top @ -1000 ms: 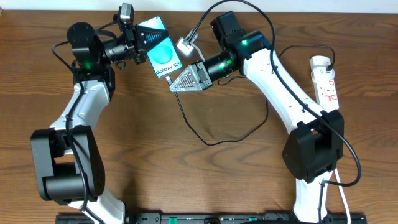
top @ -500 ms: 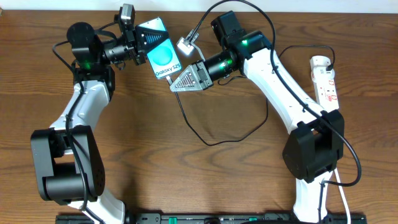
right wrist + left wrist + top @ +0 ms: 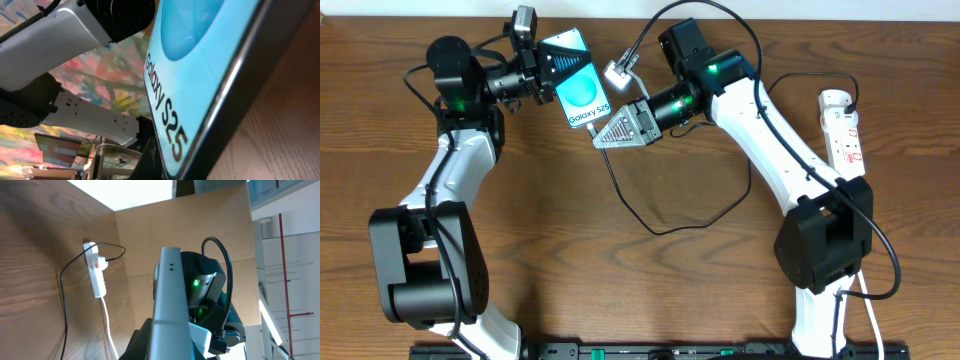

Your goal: Plug charger to phone and switch on socket

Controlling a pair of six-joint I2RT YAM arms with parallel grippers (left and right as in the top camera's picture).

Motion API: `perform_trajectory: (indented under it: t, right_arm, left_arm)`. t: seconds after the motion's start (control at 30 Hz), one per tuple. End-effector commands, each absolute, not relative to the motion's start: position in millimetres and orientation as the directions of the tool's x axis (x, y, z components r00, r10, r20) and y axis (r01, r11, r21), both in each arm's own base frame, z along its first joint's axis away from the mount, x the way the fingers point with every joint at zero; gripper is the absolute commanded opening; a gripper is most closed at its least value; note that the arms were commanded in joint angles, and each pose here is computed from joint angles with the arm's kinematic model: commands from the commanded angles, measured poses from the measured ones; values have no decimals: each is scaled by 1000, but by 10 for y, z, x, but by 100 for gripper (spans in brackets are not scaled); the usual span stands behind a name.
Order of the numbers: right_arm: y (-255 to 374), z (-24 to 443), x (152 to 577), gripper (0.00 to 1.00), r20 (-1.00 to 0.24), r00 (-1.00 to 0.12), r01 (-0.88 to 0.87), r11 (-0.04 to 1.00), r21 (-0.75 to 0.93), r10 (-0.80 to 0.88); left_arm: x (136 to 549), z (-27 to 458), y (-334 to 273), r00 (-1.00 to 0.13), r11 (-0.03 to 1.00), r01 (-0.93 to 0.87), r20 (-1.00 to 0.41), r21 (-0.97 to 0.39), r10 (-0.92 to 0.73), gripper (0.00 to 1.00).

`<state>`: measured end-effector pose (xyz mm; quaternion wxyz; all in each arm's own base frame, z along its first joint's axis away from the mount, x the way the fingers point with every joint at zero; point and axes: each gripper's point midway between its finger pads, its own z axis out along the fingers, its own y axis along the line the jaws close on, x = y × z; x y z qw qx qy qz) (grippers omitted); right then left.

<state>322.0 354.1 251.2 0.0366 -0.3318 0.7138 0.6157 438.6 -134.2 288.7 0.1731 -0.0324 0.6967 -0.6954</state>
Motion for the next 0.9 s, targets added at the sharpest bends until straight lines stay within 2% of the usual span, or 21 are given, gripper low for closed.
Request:
perform_trajectory:
  t: [0.0,0.87]
  right_arm:
    - [3531,2659,3214,1,-494,-763,-543,0,840,-417]
    - [3478,2657,3264,1,-489,-772,-539,10,842,-406]
  left_arm:
    - [4271,2934,-1375,-943,34,248,-250,-968,-220,7]
    - [4255,2929,-1348,-937,41,277,-279,-960,-211,7]
